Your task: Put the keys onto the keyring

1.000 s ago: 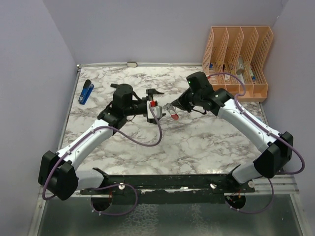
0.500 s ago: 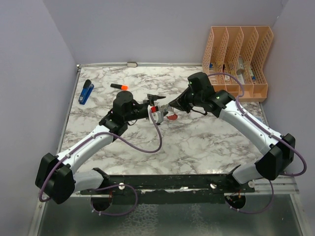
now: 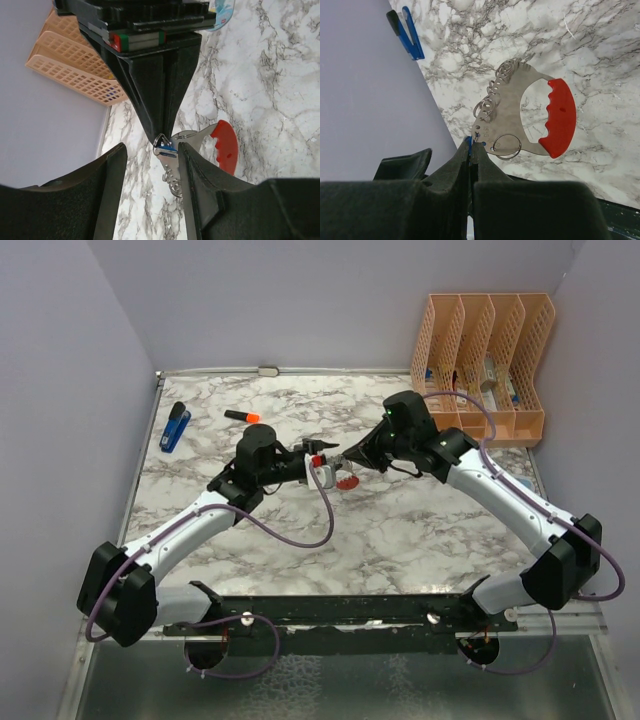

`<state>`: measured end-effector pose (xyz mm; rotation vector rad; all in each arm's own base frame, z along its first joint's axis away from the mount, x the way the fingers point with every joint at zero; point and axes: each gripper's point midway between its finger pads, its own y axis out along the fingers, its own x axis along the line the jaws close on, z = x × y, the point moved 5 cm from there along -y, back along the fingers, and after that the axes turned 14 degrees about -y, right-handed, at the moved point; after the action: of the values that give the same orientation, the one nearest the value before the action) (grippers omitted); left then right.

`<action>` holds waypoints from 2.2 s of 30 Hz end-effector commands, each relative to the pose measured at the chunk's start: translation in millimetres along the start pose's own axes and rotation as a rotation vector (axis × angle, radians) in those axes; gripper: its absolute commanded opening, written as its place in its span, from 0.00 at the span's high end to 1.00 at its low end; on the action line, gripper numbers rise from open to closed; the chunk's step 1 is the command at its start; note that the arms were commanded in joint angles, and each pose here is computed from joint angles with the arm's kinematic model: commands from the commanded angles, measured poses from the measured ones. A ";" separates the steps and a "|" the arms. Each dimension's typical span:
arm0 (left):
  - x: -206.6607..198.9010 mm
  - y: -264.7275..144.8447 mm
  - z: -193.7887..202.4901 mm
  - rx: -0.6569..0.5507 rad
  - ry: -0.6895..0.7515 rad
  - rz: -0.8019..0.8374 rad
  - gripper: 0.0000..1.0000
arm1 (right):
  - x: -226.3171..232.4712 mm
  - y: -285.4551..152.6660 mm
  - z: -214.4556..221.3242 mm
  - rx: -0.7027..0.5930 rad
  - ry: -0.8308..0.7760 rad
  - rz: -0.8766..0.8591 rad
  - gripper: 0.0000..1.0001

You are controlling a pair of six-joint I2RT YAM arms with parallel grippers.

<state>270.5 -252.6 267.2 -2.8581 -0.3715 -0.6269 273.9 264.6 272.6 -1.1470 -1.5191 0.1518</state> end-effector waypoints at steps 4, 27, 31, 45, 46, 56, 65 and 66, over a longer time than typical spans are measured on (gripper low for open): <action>-4.5 7.0 7.3 0.025 0.026 0.078 0.51 | 15.7 -18.0 -6.5 -0.033 -0.011 -0.094 0.99; -2.2 3.9 -5.6 0.019 0.083 0.109 0.62 | 9.9 -8.5 -1.3 -0.008 -0.021 -0.087 0.99; -2.7 3.5 -5.4 0.021 0.097 0.115 0.82 | 9.1 -8.7 -1.3 -0.010 -0.019 -0.088 0.99; 4.5 4.4 -5.3 0.030 0.125 0.080 0.99 | 7.5 -8.6 1.2 -0.001 -0.030 -0.091 0.99; 4.9 4.2 -4.8 0.033 0.124 0.077 1.00 | 7.1 -8.4 1.2 0.000 -0.033 -0.091 0.99; 5.5 4.4 -0.4 0.056 0.194 0.095 1.00 | 7.7 -11.6 1.3 -0.004 -0.030 -0.101 0.99; 3.0 -1.8 5.3 0.084 0.301 0.097 1.00 | 13.7 -19.7 1.9 0.002 0.023 -0.137 0.99; 2.8 -2.5 6.6 0.087 0.310 0.094 1.00 | 13.6 -20.0 1.8 0.003 0.028 -0.138 0.99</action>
<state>274.7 -253.6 253.6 -2.6776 -0.1828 -0.8583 269.6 260.9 268.3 -1.1216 -1.5306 0.1269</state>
